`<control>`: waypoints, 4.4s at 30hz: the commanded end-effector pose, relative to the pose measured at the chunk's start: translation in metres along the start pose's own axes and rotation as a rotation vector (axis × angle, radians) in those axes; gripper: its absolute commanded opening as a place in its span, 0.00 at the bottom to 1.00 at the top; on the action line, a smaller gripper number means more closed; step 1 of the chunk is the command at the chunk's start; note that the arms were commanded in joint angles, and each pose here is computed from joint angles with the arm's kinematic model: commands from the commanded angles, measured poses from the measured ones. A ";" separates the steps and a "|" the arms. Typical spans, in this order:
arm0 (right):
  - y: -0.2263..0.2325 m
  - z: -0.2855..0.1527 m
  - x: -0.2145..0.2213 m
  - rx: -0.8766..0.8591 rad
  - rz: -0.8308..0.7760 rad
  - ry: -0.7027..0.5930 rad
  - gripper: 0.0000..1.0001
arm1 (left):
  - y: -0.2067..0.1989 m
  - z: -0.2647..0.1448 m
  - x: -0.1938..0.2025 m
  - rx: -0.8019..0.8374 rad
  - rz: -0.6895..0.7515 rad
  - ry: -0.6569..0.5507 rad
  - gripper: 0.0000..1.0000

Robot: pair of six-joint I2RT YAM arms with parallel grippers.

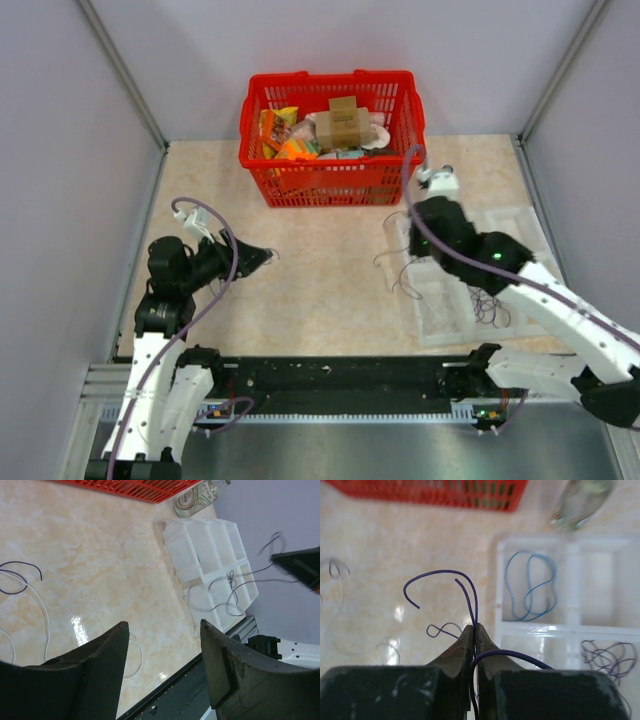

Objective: Untangle the cables

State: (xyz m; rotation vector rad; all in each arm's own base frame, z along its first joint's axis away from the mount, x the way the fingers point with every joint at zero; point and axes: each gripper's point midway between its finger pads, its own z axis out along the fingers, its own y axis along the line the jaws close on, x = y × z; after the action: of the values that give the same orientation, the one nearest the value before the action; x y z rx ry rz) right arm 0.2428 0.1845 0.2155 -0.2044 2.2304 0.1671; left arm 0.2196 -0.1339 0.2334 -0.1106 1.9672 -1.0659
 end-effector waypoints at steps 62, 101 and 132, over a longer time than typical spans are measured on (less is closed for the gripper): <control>-0.191 -0.034 0.072 0.452 0.703 0.233 0.75 | -0.047 -0.013 0.005 0.180 0.090 0.007 0.63; -0.159 0.015 0.019 0.403 -0.142 0.016 0.99 | -0.043 -0.011 0.014 0.206 0.083 0.019 0.59; -0.292 -0.036 0.109 0.957 0.844 0.212 0.70 | -0.032 -0.002 0.017 0.142 0.060 0.097 0.58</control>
State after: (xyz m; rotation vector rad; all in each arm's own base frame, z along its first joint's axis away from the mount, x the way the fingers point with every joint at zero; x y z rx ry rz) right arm 0.1956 -0.1227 0.1281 1.3409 2.2430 -0.6085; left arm 0.1950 -0.1593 0.2229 0.0305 2.0352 -1.2018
